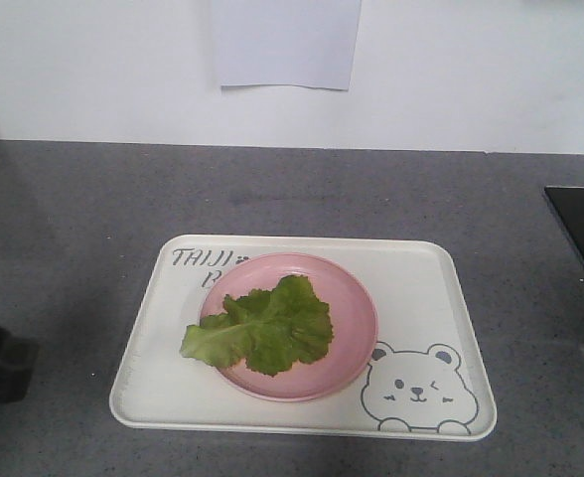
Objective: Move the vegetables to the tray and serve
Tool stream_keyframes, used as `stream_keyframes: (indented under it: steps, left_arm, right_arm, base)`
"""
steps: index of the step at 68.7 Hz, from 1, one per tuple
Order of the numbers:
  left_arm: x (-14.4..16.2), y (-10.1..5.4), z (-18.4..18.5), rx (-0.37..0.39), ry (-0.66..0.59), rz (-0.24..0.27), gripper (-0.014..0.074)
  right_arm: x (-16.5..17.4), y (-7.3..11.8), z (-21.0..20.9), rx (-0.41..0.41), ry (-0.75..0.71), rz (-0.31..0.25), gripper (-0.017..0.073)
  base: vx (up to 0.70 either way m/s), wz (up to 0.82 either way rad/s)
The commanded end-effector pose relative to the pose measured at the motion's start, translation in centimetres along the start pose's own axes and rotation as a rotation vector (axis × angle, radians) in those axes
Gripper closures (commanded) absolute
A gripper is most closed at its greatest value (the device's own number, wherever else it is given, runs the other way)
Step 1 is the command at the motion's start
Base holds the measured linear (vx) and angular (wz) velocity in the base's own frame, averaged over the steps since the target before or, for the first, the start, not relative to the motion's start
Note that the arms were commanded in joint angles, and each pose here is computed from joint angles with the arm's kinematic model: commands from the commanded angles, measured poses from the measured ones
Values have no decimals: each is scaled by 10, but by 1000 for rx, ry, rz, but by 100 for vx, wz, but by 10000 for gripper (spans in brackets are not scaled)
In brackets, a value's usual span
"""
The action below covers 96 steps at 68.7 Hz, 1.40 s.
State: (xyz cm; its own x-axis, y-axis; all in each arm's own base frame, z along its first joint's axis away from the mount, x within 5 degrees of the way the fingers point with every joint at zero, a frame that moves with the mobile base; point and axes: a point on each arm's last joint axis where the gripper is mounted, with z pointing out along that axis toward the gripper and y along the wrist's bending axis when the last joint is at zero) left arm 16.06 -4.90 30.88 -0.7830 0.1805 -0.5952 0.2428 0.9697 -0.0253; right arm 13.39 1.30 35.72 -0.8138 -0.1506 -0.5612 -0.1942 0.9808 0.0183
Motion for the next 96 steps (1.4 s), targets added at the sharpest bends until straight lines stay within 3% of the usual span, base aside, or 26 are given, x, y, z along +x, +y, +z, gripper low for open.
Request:
stream_keyframes:
  steps: [1,14,37,48,69,74,96]
  left_arm:
    - [6,4,-16,-35,-117,-17,160]
    - [25,12,-32,-91,-218,-31,160]
    - [33,13,-42,-90,-278,-38,176]
    - [33,13,-42,-90,-279,-38,275]
    - [33,13,-42,-91,-279,-37,551]
    - [33,13,-42,-91,-278,-38,598]
    - [34,13,-42,-92,-270,-38,601]
  right_arm:
    - [5,2,-25,35,-116,-8,276]
    - [26,6,-52,62,-210,-14,276]
    - [39,10,-67,66,-287,-14,278]
    - [39,11,-67,62,-289,-12,341]
    - [39,11,-67,62,-288,-9,569]
    - [39,11,-67,62,-288,-9,571]
    - [40,11,-67,61,-275,-5,569]
  base:
    - [0,0]
    - [0,0]
    - [0,0]
    - [0,0]
    - [0,0]
    - [0,0]
    - [0,0]
